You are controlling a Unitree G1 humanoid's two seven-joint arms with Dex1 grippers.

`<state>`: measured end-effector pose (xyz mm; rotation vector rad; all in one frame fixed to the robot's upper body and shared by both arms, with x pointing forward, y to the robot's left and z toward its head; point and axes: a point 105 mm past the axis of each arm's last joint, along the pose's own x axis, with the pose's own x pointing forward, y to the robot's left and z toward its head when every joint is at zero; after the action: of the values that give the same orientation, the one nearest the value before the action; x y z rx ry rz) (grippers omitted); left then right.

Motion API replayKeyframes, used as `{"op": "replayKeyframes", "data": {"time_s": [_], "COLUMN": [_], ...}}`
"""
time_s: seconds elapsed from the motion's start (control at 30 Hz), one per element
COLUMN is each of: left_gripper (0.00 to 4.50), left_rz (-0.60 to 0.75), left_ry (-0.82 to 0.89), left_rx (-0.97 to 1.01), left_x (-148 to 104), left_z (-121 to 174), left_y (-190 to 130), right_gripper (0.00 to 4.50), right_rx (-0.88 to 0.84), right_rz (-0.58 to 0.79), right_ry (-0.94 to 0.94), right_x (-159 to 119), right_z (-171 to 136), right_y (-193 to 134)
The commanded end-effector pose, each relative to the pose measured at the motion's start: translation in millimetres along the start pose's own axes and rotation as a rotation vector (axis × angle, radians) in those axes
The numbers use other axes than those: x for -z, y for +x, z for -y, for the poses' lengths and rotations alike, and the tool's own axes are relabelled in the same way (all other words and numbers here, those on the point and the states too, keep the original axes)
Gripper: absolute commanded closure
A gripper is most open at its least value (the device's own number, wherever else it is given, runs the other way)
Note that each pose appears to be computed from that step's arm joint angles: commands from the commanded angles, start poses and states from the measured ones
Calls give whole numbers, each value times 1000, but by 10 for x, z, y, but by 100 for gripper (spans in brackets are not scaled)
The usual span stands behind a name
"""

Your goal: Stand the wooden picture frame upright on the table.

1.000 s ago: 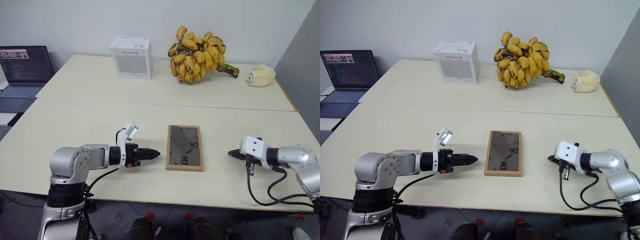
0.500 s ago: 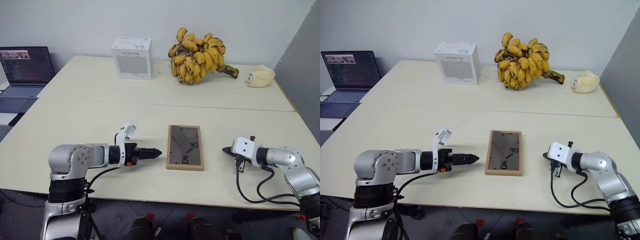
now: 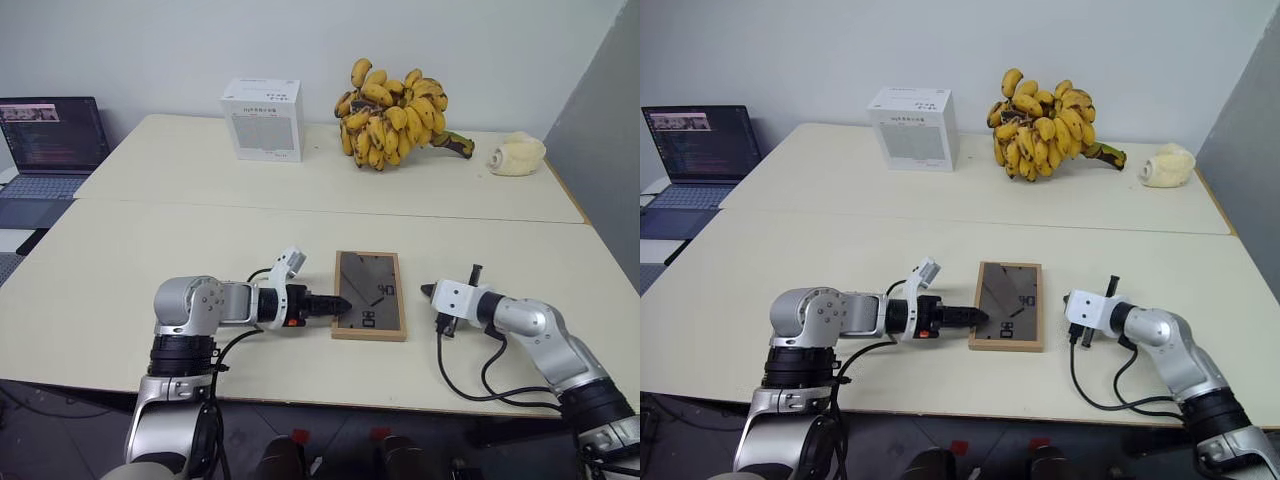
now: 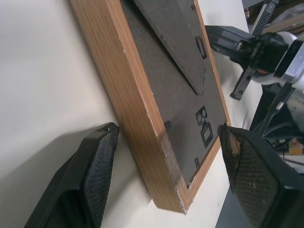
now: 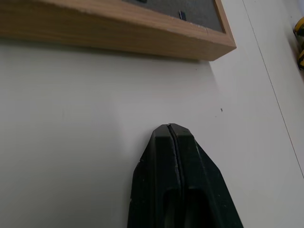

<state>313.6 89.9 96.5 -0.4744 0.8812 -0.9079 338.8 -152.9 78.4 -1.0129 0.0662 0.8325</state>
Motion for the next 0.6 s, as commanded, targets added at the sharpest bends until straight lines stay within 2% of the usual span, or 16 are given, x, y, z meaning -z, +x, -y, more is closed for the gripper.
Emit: {"op": "replayKeyframes", "data": {"time_s": [0.03, 0.6], "left_gripper": [94, 94], "left_rz": [-1, 14], "left_ry": [1, -51], "left_rx": [-11, 31], "left_x": [-32, -75], "left_z": [-4, 95], "left_y": [40, 142], "right_gripper": [450, 450], "right_rx": [-49, -4], "right_rz": [60, 114], "right_ry": [27, 103], "right_x": [-229, -534], "right_z": [-190, -157], "right_y": [154, 363]}}
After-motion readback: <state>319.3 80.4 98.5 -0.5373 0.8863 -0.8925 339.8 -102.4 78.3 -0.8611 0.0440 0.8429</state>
